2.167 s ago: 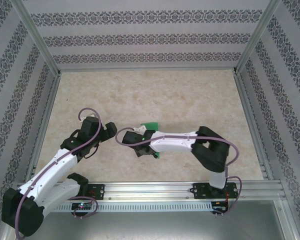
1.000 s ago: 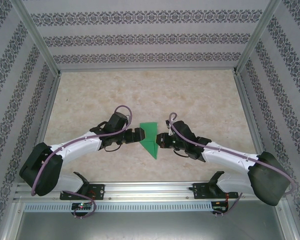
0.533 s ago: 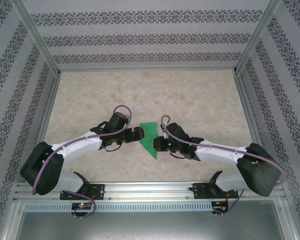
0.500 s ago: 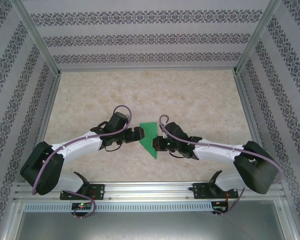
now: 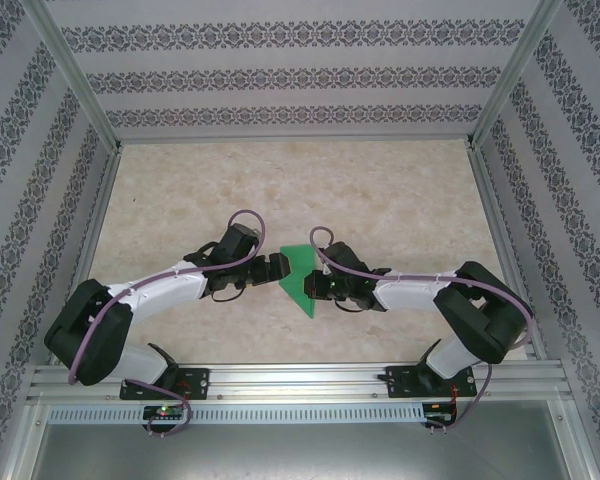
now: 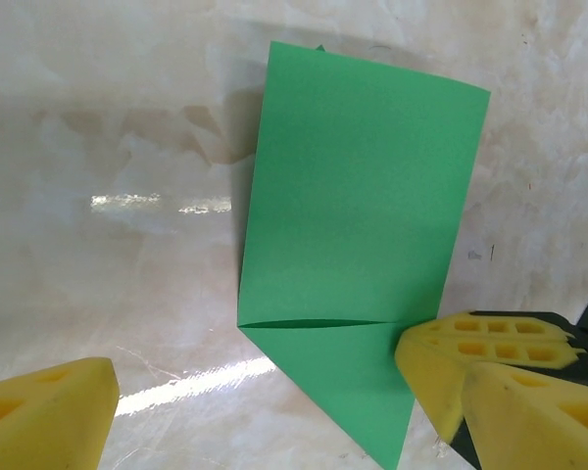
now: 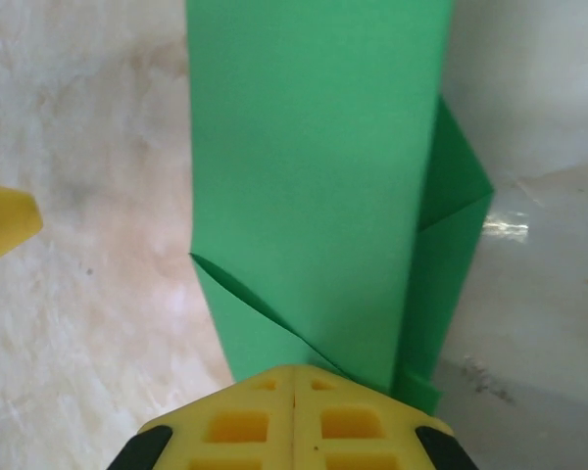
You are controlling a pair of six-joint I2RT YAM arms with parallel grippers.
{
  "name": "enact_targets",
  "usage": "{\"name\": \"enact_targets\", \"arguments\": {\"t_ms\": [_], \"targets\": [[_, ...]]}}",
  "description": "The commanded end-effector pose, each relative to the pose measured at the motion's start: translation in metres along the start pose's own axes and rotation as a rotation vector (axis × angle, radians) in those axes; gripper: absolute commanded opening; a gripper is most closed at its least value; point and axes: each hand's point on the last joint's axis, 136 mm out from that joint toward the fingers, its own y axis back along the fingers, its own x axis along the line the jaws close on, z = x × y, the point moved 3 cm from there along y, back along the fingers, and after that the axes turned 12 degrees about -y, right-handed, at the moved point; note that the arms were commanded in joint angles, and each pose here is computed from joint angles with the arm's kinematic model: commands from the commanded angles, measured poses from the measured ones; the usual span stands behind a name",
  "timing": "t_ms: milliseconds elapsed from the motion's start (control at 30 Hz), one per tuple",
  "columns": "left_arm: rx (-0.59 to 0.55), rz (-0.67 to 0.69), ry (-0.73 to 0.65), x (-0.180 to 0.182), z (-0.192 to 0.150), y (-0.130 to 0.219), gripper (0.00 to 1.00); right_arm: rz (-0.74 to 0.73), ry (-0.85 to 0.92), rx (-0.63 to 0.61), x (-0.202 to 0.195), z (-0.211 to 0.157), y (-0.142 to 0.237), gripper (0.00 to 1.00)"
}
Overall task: Fold a paper plane with a square sheet of paper (pick it up from the middle)
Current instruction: Fold the wing for the fifth time at the center of the table.
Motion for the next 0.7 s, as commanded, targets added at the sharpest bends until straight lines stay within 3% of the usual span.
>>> {"name": "enact_targets", "arguments": {"t_ms": [0,667], "targets": [[-0.014,-0.063,-0.015,-0.016,0.010,-0.005,0.90,0.047,-0.026,-0.009,-0.004,0.000,-0.004,0.06],[0.042,-0.141,0.048,-0.021,0.002,-0.025,0.89,0.177,-0.196,-0.029,-0.029,-0.008,-0.022,0.07]]}}
